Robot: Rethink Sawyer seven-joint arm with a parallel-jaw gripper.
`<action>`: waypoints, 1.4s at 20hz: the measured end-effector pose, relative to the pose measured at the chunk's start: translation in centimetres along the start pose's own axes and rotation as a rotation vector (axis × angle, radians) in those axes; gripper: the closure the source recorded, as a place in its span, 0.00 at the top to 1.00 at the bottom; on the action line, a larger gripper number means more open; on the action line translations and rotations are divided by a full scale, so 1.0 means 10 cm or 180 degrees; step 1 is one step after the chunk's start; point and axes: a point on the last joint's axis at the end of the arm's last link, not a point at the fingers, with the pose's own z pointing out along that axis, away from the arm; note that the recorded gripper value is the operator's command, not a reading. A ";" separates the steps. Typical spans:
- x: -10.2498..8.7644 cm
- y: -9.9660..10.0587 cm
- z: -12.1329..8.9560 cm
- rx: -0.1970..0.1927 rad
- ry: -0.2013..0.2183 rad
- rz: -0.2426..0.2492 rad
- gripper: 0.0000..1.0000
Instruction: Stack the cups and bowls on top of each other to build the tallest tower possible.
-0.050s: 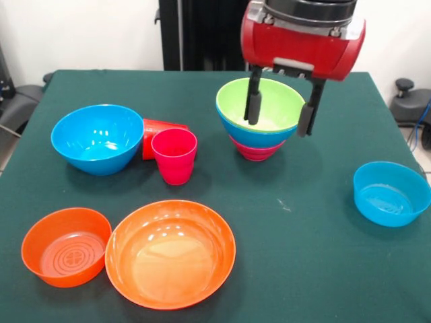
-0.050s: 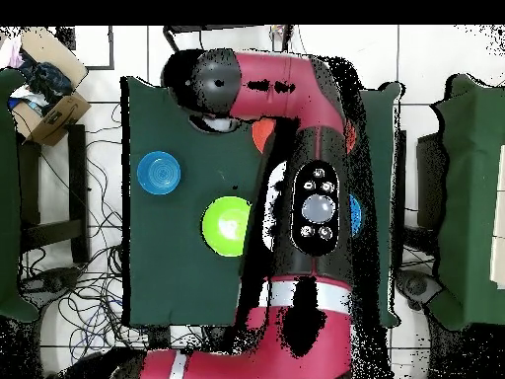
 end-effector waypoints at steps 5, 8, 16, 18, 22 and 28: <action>-0.30 -0.03 -0.01 0.0020 0.0035 0.0050 1.00; -0.45 -0.01 -0.01 0.0039 0.0055 0.0057 1.00; -0.75 0.15 0.10 -0.0003 0.0026 0.0045 1.00; -0.77 0.18 0.13 -0.0020 0.0027 0.0030 1.00; -0.79 0.20 0.23 -0.0022 0.0033 -0.0070 1.00; -0.83 0.20 0.38 0.0006 -0.0030 -0.0264 1.00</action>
